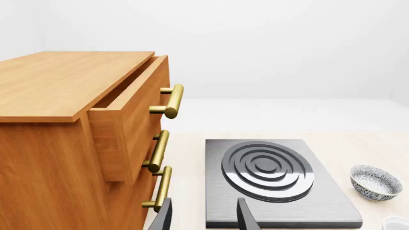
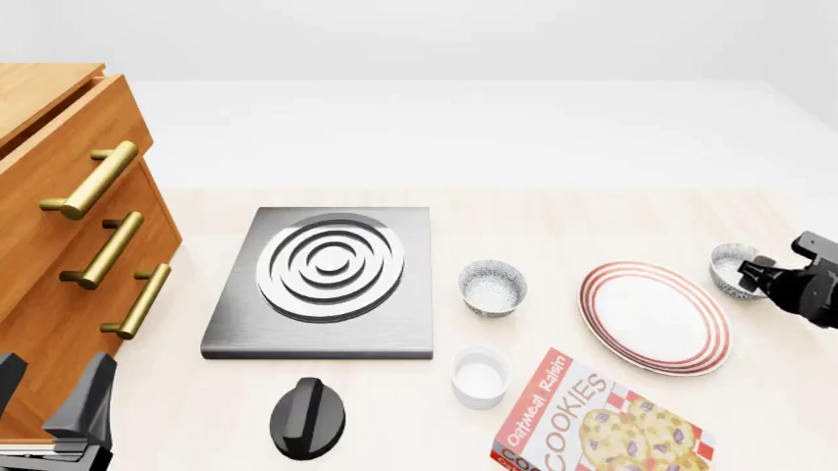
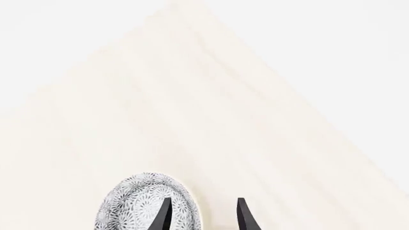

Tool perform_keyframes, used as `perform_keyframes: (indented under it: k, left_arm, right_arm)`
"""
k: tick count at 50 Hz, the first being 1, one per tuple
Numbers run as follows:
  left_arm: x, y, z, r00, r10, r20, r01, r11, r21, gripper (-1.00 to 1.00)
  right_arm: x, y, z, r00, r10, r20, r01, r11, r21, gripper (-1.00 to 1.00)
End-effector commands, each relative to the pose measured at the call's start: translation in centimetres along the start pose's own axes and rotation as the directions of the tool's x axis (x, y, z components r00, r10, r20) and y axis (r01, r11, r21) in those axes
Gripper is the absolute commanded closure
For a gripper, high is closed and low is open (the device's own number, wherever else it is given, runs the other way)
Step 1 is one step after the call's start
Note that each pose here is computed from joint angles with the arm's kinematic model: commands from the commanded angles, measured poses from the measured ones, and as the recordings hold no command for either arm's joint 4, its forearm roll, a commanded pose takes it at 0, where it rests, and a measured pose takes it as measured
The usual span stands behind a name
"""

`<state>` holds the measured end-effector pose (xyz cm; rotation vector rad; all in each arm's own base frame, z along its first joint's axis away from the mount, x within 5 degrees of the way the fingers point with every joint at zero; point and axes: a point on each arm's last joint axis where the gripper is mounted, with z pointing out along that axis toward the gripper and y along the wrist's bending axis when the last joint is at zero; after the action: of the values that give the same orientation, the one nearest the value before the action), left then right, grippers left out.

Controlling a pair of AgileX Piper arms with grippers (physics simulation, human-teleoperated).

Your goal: Pick the akita bowl next to the plate and place it on the plate.

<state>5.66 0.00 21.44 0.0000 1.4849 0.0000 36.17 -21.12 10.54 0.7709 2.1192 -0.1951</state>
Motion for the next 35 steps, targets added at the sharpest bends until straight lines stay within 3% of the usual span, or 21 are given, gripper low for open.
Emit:
perform_keyframes:
  k: [1, 35]
  left_arm:
    - [0.0, 0.0, 0.0, 1.0, 0.0, 0.0, 0.0, 1.0, 0.0, -1.0]
    - [0.0, 0.0, 0.0, 1.0, 0.0, 0.0, 0.0, 1.0, 0.0, -1.0]
  right_arm:
    - [0.36, -0.31, 0.32, 1.0, -0.009, -0.016, 0.009, 1.0, 0.006, 1.0]
    - [0.0, -0.39, -0.1, 1.0, 0.01, -0.017, -0.01, 1.0, 0.009, 1.0]
